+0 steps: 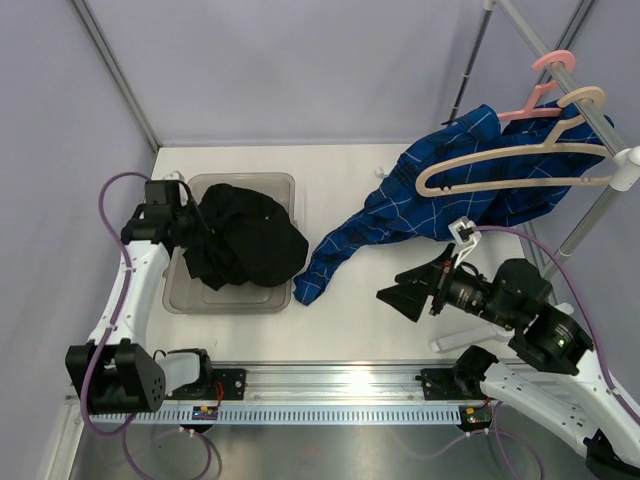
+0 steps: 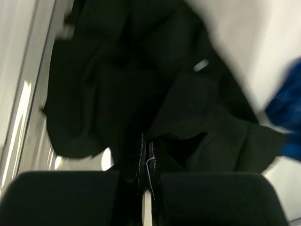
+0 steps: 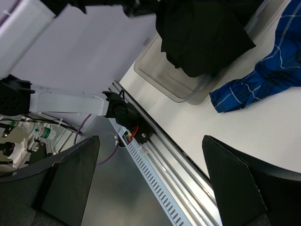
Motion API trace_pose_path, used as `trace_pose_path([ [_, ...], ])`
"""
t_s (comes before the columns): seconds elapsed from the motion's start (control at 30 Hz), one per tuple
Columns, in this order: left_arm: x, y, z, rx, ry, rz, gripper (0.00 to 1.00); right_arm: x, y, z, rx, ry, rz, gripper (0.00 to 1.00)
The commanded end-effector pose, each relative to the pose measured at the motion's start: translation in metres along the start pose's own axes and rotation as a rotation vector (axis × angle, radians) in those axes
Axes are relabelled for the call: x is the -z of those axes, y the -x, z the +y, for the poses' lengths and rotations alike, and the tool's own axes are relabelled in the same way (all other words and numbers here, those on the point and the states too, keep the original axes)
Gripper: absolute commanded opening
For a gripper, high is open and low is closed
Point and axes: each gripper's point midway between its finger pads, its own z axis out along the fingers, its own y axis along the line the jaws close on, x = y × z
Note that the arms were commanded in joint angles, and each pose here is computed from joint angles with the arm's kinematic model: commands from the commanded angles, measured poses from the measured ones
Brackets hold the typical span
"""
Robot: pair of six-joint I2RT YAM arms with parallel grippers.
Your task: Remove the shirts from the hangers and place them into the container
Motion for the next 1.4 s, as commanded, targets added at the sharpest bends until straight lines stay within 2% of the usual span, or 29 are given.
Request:
trace_pose_path([
  [0.0, -0.003, -0.024, 0.019, -0.047, 0.089, 0.064, 0.0, 0.017, 0.017, 0.02, -0.011, 0.054, -0.073, 0.99],
  [0.17, -0.016, -0.035, 0.055, -0.071, 0.279, 0.103, 0.0, 0.026, 0.014, 0.018, -0.037, 0.059, -0.106, 0.99],
  [0.2, -0.026, -0.042, 0.054, -0.103, 0.301, 0.147, 0.0, 0.03, 0.015, 0.019, -0.036, 0.065, -0.116, 0.99],
  [0.37, -0.039, -0.042, 0.074, -0.176, 0.485, 0.199, 0.0, 0.036, 0.013, 0.016, -0.044, 0.052, -0.128, 1.0],
  [0.63, -0.05, -0.037, 0.081, -0.217, 0.553, 0.2, 0.0, 0.047, 0.009, 0.012, -0.032, 0.021, -0.122, 0.99],
  [0.83, -0.068, -0.054, 0.094, -0.274, 0.596, 0.305, 0.0, 0.047, 0.006, 0.007, -0.032, 0.008, -0.125, 0.99],
  [0.87, -0.07, -0.056, 0.091, -0.27, 0.579, 0.316, 0.03, 0.046, 0.005, 0.006, -0.034, 0.008, -0.123, 0.99],
  [0.9, -0.072, -0.055, 0.088, -0.258, 0.555, 0.314, 0.11, 0.046, 0.005, 0.007, -0.035, 0.011, -0.124, 0.99],
  [1.0, -0.058, -0.03, 0.071, -0.215, 0.505, 0.2, 0.25, 0.043, 0.003, 0.006, -0.039, 0.013, -0.111, 0.99],
  [1.03, -0.04, -0.01, 0.064, -0.195, 0.495, 0.107, 0.35, 0.043, 0.002, 0.006, -0.037, 0.012, -0.104, 0.99],
  [1.1, -0.012, 0.017, 0.053, -0.158, 0.475, -0.015, 0.47, 0.042, 0.001, 0.004, -0.036, 0.003, -0.099, 0.99],
  [1.13, 0.004, 0.031, 0.052, -0.14, 0.487, -0.087, 0.56, 0.042, 0.001, 0.003, -0.035, -0.004, -0.098, 0.99],
  [1.27, 0.099, 0.074, 0.027, -0.059, 0.35, -0.412, 0.62, 0.039, -0.001, -0.003, -0.03, -0.028, -0.093, 0.99],
  [1.3, 0.114, 0.085, 0.014, -0.06, 0.277, -0.491, 0.64, 0.038, -0.003, -0.005, -0.032, -0.034, -0.087, 0.99],
  [1.37, 0.121, 0.077, -0.028, -0.126, 0.003, -0.523, 0.64, 0.035, -0.005, -0.007, -0.033, -0.034, -0.077, 0.99],
])
